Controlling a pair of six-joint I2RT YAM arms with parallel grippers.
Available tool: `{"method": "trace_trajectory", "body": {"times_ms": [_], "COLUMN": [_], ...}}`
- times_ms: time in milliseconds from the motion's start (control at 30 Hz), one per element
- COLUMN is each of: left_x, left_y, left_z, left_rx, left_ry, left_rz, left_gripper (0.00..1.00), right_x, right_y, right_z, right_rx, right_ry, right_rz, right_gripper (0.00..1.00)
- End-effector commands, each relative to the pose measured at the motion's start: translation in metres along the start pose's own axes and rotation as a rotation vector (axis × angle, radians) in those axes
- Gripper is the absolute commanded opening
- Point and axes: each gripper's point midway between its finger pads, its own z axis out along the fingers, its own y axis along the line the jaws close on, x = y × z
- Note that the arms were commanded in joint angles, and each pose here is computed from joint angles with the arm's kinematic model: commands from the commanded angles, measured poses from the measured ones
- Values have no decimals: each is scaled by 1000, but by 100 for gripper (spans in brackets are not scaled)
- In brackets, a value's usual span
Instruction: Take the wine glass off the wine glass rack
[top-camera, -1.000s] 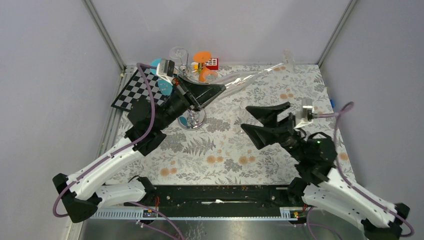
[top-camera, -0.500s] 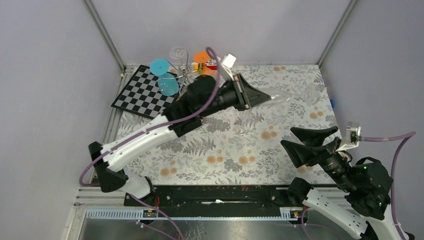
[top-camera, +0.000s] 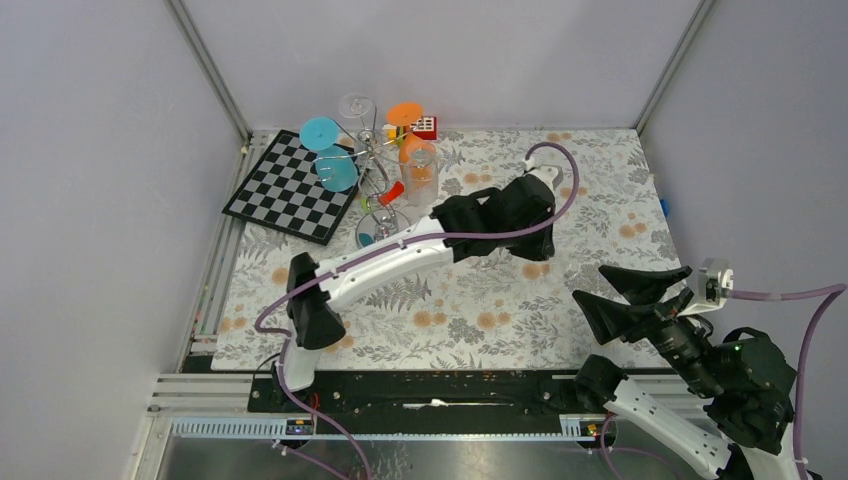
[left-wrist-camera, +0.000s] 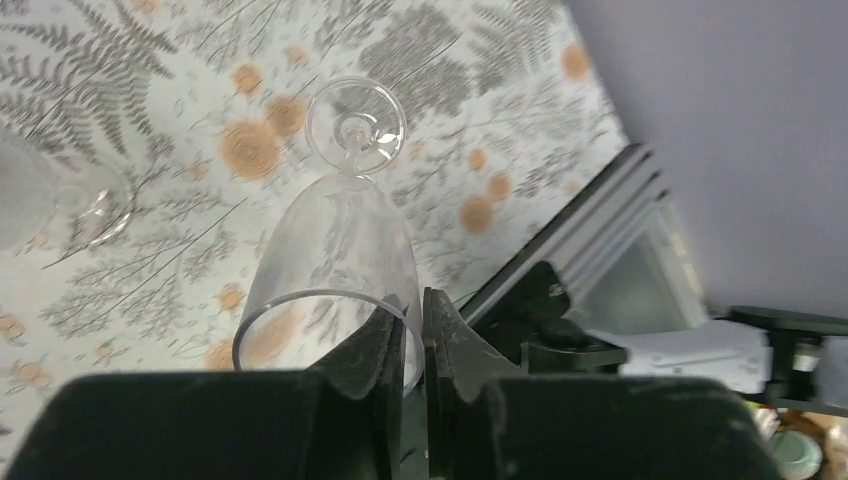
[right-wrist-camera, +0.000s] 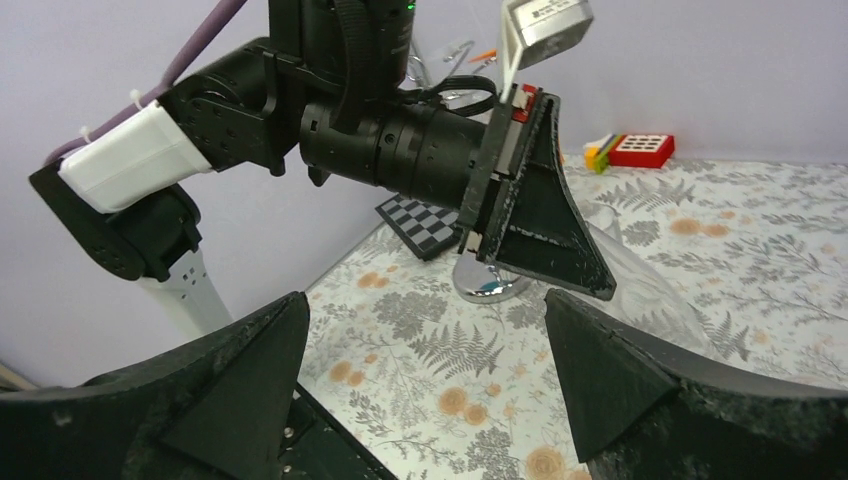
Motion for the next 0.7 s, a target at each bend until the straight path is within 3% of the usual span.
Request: {"method": "trace_trajectory", "body": {"times_ms": [0,200,667], "left_x": [16,26,15], "left_y": [27,50,62], "left_z": [4,12,13], "left_rx": [-129,-223,-294], "left_ry": [71,93,101], "left_rz": [87,125,267], "left_gripper": [0,0,0], "right_x": [1,2,6], "right_y": [-14,-20,-35], "right_z": [-2,-3,-7], "right_rx": [64,94,173], "right_ry": [-7,-17,-27], "right_rz": [-26,-13,11], "right_gripper": [95,95,95]}}
